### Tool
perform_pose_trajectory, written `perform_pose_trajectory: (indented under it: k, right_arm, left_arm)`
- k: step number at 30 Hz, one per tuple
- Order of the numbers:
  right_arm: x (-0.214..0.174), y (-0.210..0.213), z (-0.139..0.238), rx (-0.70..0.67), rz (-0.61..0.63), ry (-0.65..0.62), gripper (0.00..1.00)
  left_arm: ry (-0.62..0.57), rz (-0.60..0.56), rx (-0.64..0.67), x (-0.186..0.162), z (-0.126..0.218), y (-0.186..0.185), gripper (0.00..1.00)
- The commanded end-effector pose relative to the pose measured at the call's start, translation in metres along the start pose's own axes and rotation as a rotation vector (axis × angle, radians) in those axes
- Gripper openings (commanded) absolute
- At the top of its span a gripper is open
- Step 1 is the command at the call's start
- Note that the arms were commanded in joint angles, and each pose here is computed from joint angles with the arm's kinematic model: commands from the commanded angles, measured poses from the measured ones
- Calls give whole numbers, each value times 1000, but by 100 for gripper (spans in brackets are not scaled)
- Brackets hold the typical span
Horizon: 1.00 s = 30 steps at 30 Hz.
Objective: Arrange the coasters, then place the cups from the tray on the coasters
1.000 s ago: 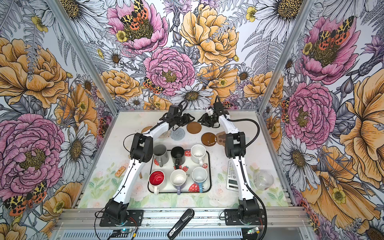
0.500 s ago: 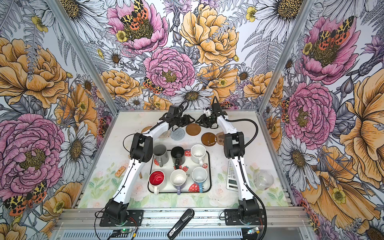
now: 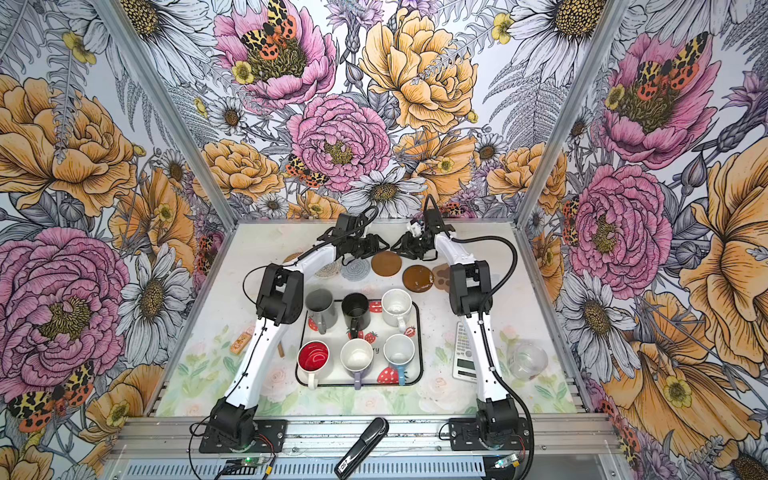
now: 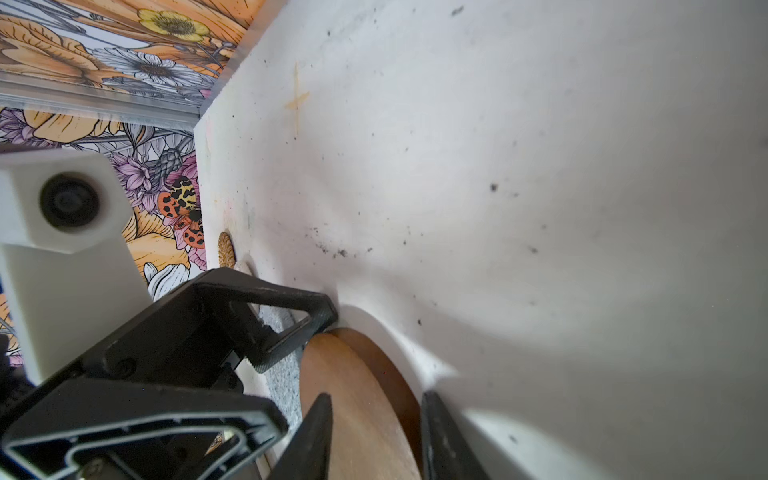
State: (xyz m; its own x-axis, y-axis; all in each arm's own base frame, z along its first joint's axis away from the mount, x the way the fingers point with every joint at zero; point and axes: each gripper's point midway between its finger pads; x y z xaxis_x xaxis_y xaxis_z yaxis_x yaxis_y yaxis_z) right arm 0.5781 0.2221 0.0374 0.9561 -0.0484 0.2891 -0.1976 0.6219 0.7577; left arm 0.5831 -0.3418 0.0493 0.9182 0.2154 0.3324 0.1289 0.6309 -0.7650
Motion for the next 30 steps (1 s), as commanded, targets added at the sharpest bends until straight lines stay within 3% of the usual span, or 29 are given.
perform_pose_trajectory:
  k: [1, 20, 30]
  right_arm:
    - [-14, 5, 0, -33, 2, 37, 38]
    - [-24, 5, 6, -62, 8, 49, 37]
    - [2, 28, 30, -59, 38, -23, 40]
  left_arm:
    - [43, -9, 7, -11, 8, -7, 60]
    - [57, -30, 3, -19, 9, -16, 60]
    - [-10, -54, -28, 6, 20, -42, 62]
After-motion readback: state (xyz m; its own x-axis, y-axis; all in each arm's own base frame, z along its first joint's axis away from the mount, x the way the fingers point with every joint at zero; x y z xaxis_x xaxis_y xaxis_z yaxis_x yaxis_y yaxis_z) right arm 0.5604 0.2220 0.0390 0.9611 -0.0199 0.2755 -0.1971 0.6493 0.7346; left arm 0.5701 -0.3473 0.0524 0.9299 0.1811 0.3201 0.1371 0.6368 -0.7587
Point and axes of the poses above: each gripper's point midway between its finger pads, its own z axis back along the fingers, its own y axis along the line the jaws close on, x = y × z, and after that the axes turned 8 degrees about z, right-handed
